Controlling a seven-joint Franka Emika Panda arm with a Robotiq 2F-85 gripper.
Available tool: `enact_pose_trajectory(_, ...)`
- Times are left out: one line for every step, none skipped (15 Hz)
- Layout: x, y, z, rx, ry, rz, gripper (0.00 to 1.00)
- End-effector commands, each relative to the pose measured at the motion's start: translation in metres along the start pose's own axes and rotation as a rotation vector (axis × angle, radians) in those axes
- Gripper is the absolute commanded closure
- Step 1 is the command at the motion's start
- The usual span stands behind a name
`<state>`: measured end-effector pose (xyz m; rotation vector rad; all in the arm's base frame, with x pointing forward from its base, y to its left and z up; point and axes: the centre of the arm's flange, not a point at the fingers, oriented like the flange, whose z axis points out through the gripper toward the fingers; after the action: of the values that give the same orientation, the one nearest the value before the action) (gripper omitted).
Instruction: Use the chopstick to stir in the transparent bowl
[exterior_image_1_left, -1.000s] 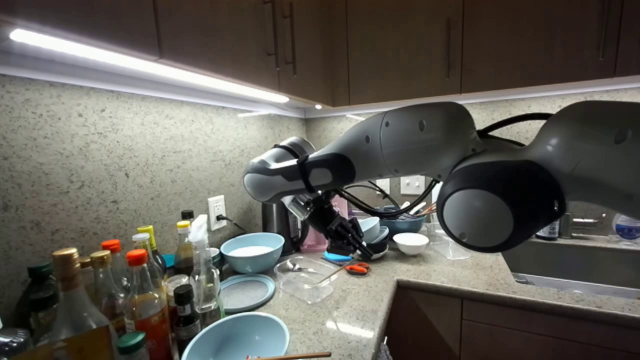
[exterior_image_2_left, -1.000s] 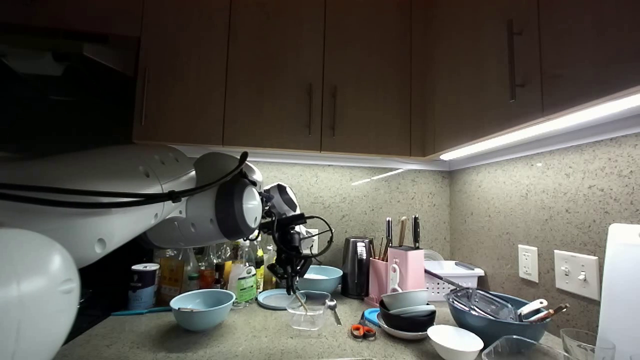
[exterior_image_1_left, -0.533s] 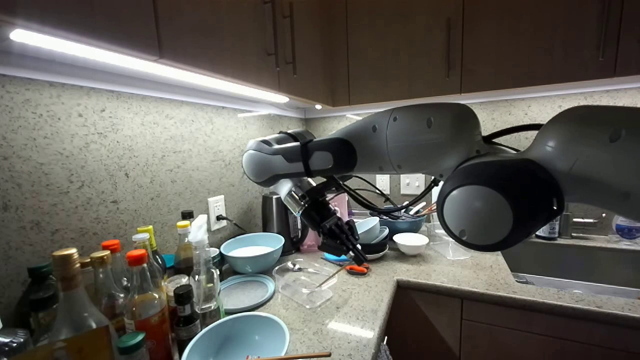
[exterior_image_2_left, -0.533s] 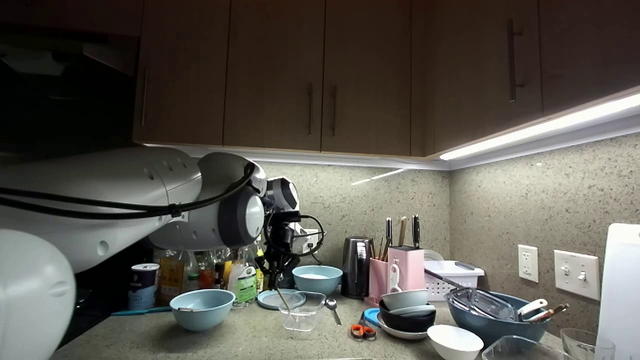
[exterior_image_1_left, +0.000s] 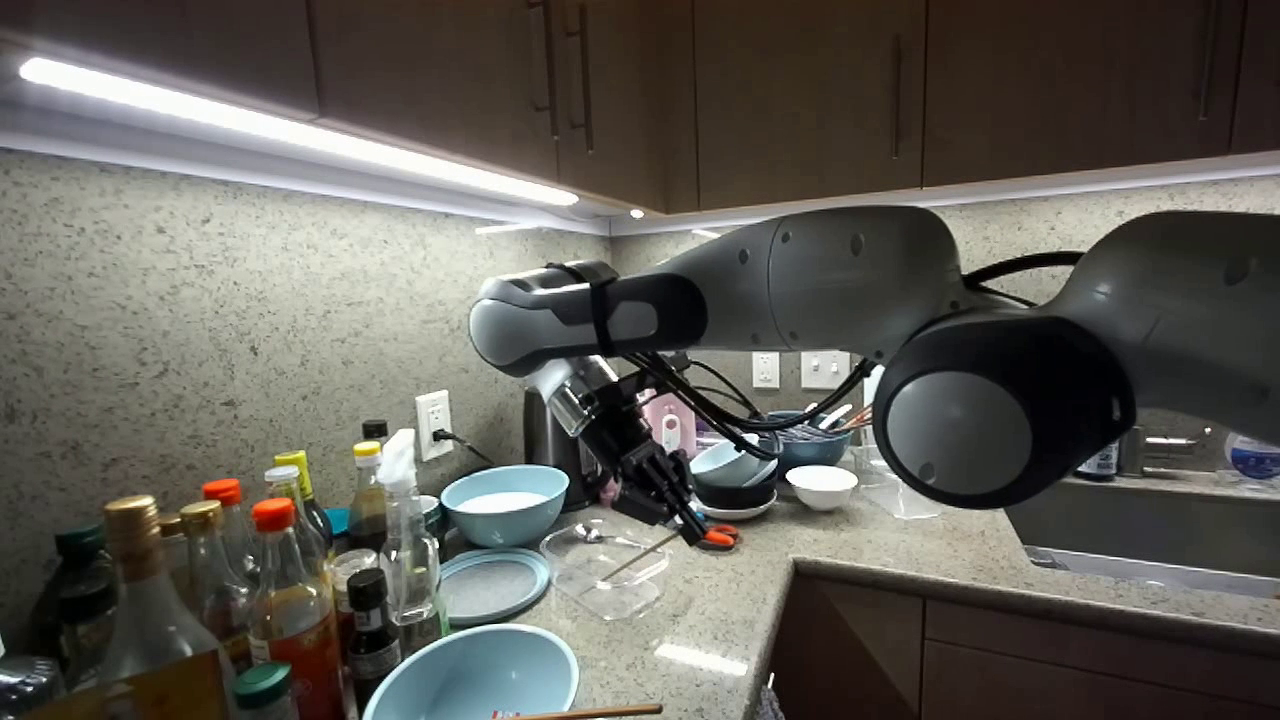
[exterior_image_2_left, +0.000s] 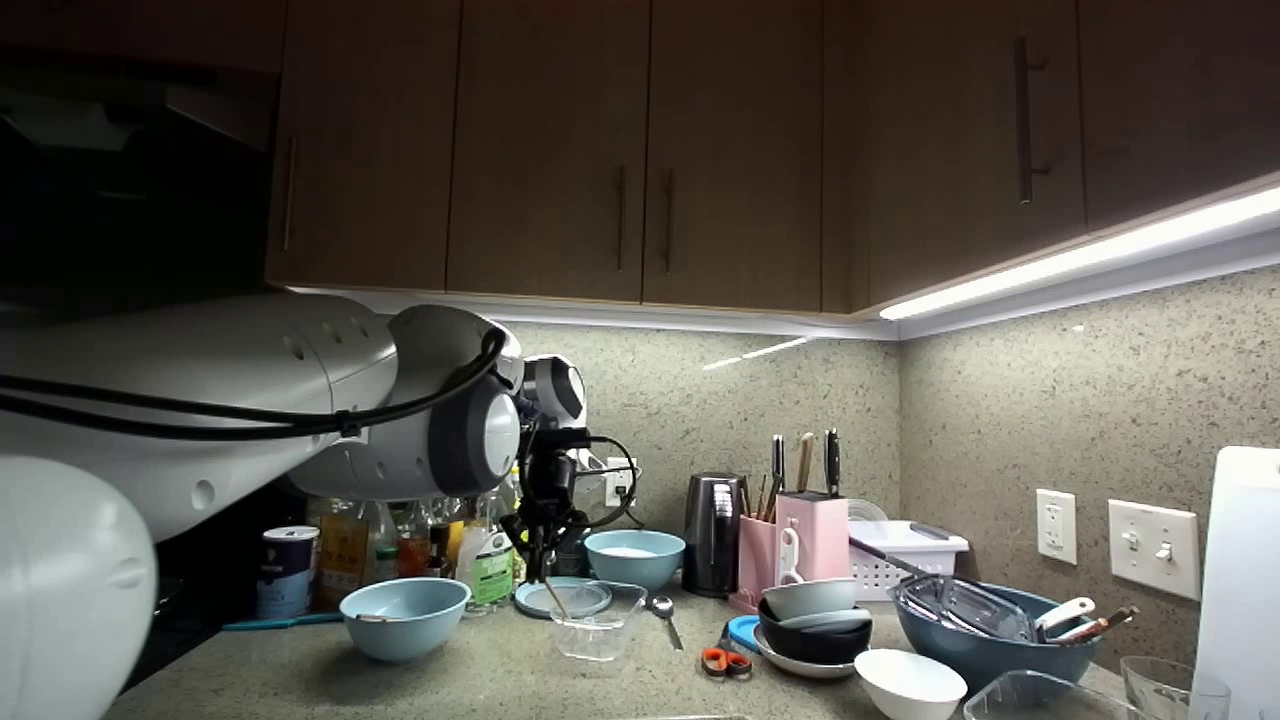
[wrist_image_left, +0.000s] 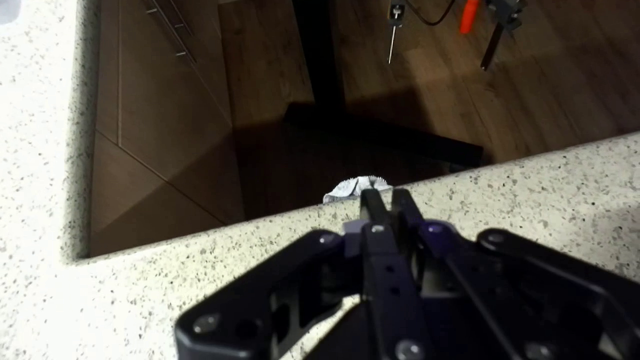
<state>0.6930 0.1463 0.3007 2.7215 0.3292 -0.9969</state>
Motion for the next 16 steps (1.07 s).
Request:
enact_pose_trajectory(0.03,-0.007,-0.029,-0.041,0.049,-0.004,0.98)
enact_pose_trajectory(0.033,-0.008,-0.03,-0.056,0.064,0.0,0.98)
enact_pose_trajectory(0.037,-0.008,-0.032,-0.082,0.087,0.01,0.98)
enact_pose_trajectory(0.041,-0.008,-0.034,-0.111,0.108,0.019,0.98)
enact_pose_trajectory(0.045,-0.008,-0.036,-0.134,0.126,0.031,0.98)
enact_pose_trajectory(0.049,-0.008,-0.038,-0.161,0.144,0.045,0.98)
enact_pose_trajectory(0.054,-0.008,-0.04,-0.188,0.159,0.059,0.98)
enact_pose_trajectory(0.058,-0.006,-0.041,-0.209,0.167,0.074,0.98)
enact_pose_trajectory(0.062,-0.004,-0.042,-0.231,0.171,0.088,0.98)
enact_pose_trajectory(0.065,-0.002,-0.043,-0.25,0.173,0.101,0.98)
enact_pose_trajectory(0.068,0.001,-0.043,-0.265,0.171,0.115,0.98)
enact_pose_trajectory(0.069,0.005,-0.042,-0.273,0.164,0.127,0.98)
enact_pose_trajectory(0.068,0.009,-0.041,-0.279,0.156,0.141,0.98)
enact_pose_trajectory(0.065,0.014,-0.038,-0.283,0.143,0.157,0.98)
enact_pose_trajectory(0.06,0.019,-0.035,-0.29,0.13,0.176,0.98)
enact_pose_trajectory(0.055,0.023,-0.033,-0.288,0.115,0.191,0.98)
